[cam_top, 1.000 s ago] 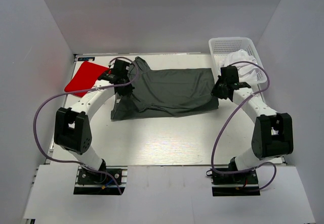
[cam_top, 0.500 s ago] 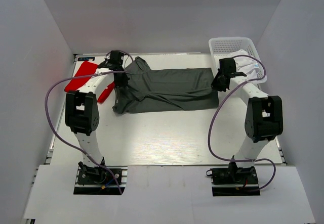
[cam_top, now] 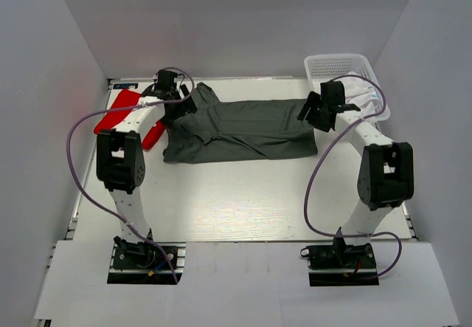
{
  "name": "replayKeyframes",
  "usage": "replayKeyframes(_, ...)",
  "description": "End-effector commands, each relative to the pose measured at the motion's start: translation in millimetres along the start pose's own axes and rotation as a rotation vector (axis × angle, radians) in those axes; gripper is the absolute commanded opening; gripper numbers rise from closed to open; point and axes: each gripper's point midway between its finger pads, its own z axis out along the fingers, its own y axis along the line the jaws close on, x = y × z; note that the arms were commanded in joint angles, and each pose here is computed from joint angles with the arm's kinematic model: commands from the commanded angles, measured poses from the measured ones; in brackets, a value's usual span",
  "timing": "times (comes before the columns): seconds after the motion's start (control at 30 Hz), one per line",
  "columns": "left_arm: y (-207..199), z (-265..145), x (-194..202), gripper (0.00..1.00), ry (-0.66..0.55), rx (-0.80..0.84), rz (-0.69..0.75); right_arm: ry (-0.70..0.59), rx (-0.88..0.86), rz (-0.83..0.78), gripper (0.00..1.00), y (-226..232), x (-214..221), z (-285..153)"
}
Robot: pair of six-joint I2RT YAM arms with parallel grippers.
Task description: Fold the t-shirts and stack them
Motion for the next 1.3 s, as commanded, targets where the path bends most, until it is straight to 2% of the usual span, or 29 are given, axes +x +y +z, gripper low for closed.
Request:
replayKeyframes(0.0, -2, -47, -6, 1.0, -0.059, 0.059, -0.005, -0.066, -0.116, -0.046, 0.79, 24, -8, -30)
replayKeyframes(0.07, 5, -58, 18, 1.0, -0.031, 0.063, -0.016, -0.077, -0.146, -0.074, 0.9, 29, -4, -36)
replayKeyframes(0.1, 3, -61, 19, 1.0, -0.048, 0.09, -0.017, -0.073, -0.154, -0.086, 0.9, 33, 3, -39)
replayKeyframes(0.13, 7, -57, 40, 1.0, -0.017, 0.093, -0.007, -0.052, -0.192, -0.102, 0.9, 39, 11, -44)
replayKeyframes(0.2, 7, -58, 54, 1.0, -0.003, 0.137, -0.006, -0.036, -0.206, -0.126, 0.9, 44, 24, -47)
replayKeyframes(0.43, -1, -39, 72, 1.0, 0.036, 0.213, 0.016, 0.03, -0.19, -0.158, 0.9, 45, 62, -34)
replayKeyframes(0.53, 13, -18, 83, 1.0, 0.103, 0.167, -0.002, 0.069, -0.163, -0.14, 0.9, 39, 72, -17)
replayKeyframes(0.6, 32, -5, 91, 1.0, 0.125, 0.066, 0.0, 0.095, -0.147, -0.144, 0.9, 36, 78, -4)
replayKeyframes(0.77, 55, 2, 117, 1.0, 0.193, -0.024, -0.004, 0.167, -0.022, -0.128, 0.9, 9, 95, 29)
replayKeyframes(0.9, 67, -6, 133, 1.0, 0.213, -0.048, -0.012, 0.247, 0.048, -0.13, 0.9, -17, 128, 29)
replayKeyframes(1.03, 88, -23, 161, 1.0, 0.258, -0.111, -0.052, 0.28, 0.064, -0.121, 0.9, -33, 154, 11)
replayKeyframes(1.07, 101, -28, 175, 1.0, 0.277, -0.151, -0.058, 0.252, 0.041, -0.117, 0.9, -28, 148, -1)
replayKeyframes(1.17, 115, -58, 196, 1.0, 0.275, -0.19, -0.076, 0.31, 0.041, -0.139, 0.9, -42, 182, -17)
replayKeyframes(1.2, 113, -73, 188, 1.0, 0.216, -0.175, -0.124, 0.286, 0.019, -0.144, 0.9, -41, 181, -31)
replayKeyframes(1.27, 114, -88, 202, 1.0, 0.229, -0.136, -0.161, 0.28, -0.008, -0.175, 0.9, -39, 187, -46)
